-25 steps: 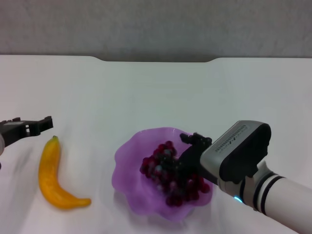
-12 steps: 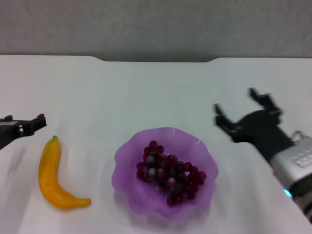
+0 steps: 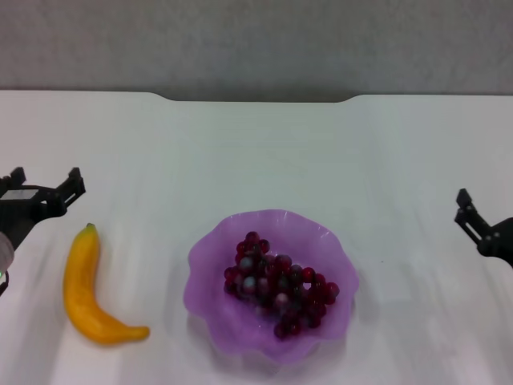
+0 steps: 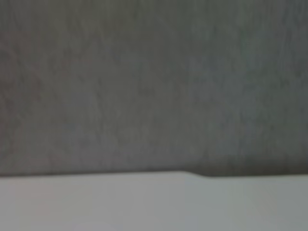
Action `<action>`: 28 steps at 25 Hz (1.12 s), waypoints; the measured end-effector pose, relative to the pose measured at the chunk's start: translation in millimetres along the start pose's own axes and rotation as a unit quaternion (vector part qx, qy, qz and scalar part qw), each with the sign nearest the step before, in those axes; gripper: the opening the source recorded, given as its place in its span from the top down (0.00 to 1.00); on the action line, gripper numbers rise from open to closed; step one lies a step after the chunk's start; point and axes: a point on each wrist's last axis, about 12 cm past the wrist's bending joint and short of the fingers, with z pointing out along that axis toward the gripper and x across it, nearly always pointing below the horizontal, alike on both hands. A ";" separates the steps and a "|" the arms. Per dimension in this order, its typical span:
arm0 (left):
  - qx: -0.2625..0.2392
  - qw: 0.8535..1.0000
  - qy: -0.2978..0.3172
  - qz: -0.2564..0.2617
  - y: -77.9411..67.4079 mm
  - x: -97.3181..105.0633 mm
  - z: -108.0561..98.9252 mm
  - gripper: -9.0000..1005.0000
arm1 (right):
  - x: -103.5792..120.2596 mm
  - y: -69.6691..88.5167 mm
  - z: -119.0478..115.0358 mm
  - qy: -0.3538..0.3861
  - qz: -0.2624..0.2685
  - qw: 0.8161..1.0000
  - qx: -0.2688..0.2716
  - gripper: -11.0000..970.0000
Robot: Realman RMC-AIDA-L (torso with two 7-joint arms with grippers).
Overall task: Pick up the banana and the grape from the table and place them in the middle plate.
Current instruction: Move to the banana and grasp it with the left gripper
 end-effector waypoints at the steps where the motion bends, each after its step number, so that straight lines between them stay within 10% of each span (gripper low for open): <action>1: -0.002 1.000 -0.012 0.002 -1.2 2.1 -2.2 0.12 | 2.1 -4.5 0.2 0.001 0.005 1.000 0.001 0.07; 14: -0.004 0.993 -0.106 -0.047 -7.9 6.1 -15.4 0.12 | 16.7 -22.1 -3.8 0.036 -0.019 0.999 0.008 0.07; 28: 0.076 0.980 0.182 -0.009 -6.7 -57.1 1.6 0.12 | 19.1 -19.3 0.6 0.052 -0.020 0.998 0.000 0.07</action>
